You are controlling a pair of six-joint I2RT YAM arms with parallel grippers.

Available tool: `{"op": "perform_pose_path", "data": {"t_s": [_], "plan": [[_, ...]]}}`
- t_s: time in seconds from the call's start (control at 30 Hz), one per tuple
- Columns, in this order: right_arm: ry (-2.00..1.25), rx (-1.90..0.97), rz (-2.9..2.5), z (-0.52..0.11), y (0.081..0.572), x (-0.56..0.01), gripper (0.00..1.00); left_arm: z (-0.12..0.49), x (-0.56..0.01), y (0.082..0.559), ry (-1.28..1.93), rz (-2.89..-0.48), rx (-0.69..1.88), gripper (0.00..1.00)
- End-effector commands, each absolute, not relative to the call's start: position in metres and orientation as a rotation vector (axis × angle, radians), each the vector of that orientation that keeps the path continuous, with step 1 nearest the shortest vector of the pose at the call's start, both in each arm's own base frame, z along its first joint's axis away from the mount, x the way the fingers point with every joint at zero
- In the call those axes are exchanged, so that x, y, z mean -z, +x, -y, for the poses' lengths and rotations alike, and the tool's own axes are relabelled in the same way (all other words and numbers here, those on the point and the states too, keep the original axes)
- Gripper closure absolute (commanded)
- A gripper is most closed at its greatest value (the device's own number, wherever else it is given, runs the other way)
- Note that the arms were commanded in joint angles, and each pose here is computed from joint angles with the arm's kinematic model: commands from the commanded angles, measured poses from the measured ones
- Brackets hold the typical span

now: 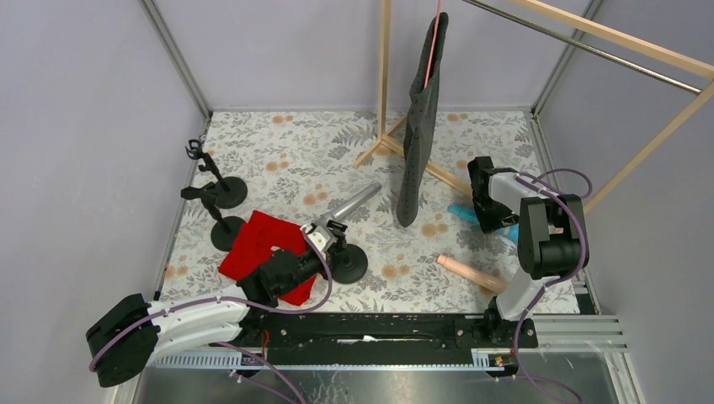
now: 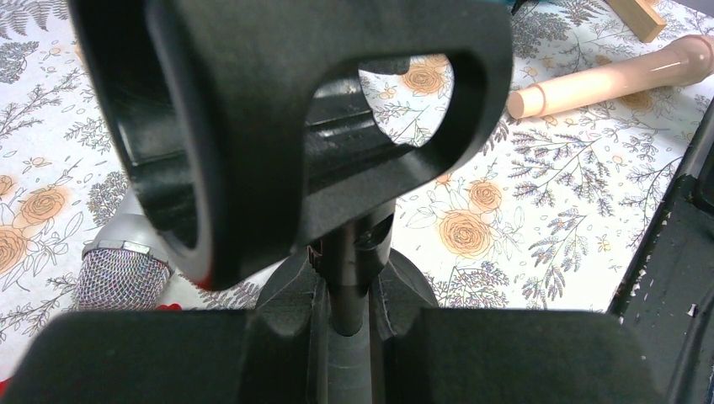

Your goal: Attach the microphones to the stand

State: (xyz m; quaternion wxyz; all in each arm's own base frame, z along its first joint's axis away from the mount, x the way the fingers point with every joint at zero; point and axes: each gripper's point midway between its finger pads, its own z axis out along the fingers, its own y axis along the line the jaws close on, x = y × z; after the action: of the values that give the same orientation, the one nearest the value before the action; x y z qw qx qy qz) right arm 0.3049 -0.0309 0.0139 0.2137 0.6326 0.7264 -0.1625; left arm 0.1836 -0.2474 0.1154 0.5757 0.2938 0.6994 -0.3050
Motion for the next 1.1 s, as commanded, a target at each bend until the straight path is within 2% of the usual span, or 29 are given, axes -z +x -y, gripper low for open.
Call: {"op": "perform_pose_path", "data": {"t_s": [0.0, 0.1, 0.27, 0.37, 0.53, 0.7, 0.87, 0.9, 1.0, 1.07], "plan": [[1.693, 0.453, -2.050, 0.034, 0.302, -0.013, 0.39, 0.254, -0.148, 0.189, 0.643, -1.532, 0.744, 0.99], [1.631, 0.424, -2.105, 0.031, 0.300, -0.011, 0.47, 0.254, -0.148, 0.189, 0.645, -1.532, 0.741, 0.99], [1.375, 0.191, -2.284, 0.006, 0.304, -0.011, 0.72, 0.255, -0.147, 0.189, 0.650, -1.534, 0.740, 0.99], [1.231, 0.061, -2.324, -0.014, 0.304, -0.015, 0.79, 0.257, -0.145, 0.188, 0.658, -1.541, 0.741, 0.99], [0.953, -0.127, -2.363, -0.055, 0.307, -0.024, 0.81, 0.258, -0.141, 0.189, 0.672, -1.552, 0.737, 0.99], [0.593, -0.299, -2.401, -0.102, 0.324, -0.034, 0.78, 0.258, -0.140, 0.189, 0.676, -1.554, 0.729, 0.99], [0.415, -0.242, -2.524, -0.110, 0.326, -0.027, 0.70, 0.256, -0.139, 0.190, 0.672, -1.561, 0.718, 0.99], [0.404, -0.209, -2.541, -0.106, 0.324, -0.025, 0.67, 0.256, -0.139, 0.190, 0.673, -1.562, 0.716, 0.99], [0.393, -0.124, -2.557, -0.095, 0.320, -0.021, 0.41, 0.255, -0.138, 0.190, 0.675, -1.565, 0.714, 0.99], [0.394, -0.088, -2.553, -0.090, 0.320, -0.021, 0.31, 0.256, -0.138, 0.190, 0.675, -1.565, 0.714, 0.98]]}}
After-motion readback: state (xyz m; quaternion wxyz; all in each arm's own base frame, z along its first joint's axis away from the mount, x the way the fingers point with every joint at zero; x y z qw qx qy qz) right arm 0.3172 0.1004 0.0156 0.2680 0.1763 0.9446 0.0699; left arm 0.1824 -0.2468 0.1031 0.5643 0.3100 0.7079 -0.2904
